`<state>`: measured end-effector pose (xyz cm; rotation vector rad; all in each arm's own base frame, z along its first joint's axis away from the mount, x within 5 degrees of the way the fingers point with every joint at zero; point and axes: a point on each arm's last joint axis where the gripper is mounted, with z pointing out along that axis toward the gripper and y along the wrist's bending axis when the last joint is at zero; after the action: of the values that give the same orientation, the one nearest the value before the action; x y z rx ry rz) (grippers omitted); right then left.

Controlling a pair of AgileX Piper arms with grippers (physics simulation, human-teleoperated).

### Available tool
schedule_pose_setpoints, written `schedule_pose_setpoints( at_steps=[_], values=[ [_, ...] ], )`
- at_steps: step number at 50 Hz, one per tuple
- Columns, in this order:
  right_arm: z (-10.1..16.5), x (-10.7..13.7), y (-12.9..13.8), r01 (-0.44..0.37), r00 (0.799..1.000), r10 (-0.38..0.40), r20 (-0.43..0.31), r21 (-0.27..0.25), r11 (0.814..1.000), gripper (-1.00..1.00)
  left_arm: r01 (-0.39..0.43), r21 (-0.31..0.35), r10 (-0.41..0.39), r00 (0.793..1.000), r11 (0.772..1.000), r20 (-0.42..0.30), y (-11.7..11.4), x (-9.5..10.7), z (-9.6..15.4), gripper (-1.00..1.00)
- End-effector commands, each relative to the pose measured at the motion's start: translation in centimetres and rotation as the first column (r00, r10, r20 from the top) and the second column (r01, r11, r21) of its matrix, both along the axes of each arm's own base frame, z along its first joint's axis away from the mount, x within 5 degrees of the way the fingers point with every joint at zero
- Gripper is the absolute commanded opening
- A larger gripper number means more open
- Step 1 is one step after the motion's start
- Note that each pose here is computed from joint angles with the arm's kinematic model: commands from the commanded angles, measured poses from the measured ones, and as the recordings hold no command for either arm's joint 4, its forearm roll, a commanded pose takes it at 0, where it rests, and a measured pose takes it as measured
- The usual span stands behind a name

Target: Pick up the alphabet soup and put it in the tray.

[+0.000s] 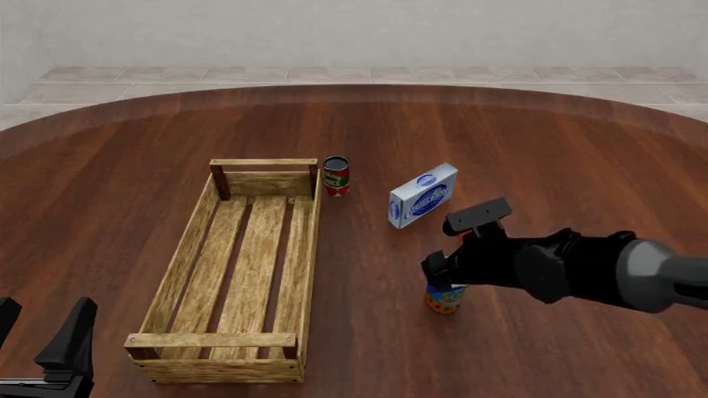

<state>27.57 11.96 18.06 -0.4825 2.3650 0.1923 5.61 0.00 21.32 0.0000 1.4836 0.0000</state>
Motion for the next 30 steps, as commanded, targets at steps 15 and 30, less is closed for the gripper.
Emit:
schedule_pose_setpoints(
  at_steps=[15, 30],
  values=[
    [-0.79, 0.19, 0.3, 0.003, 1.0, -0.003, -0.012, 0.004, 1.0, 1.0, 0.0, 0.0, 0.0, 1.0, 1.0, 0.0, 0.0, 0.0, 0.0, 1.0],
    [-1.01, 0.15, 0.26, 0.007, 1.0, -0.007, -0.019, 0.004, 1.0, 1.0, 0.0, 0.0, 0.0, 1.0, 1.0, 0.0, 0.0, 0.0, 0.0, 1.0]
  ],
)
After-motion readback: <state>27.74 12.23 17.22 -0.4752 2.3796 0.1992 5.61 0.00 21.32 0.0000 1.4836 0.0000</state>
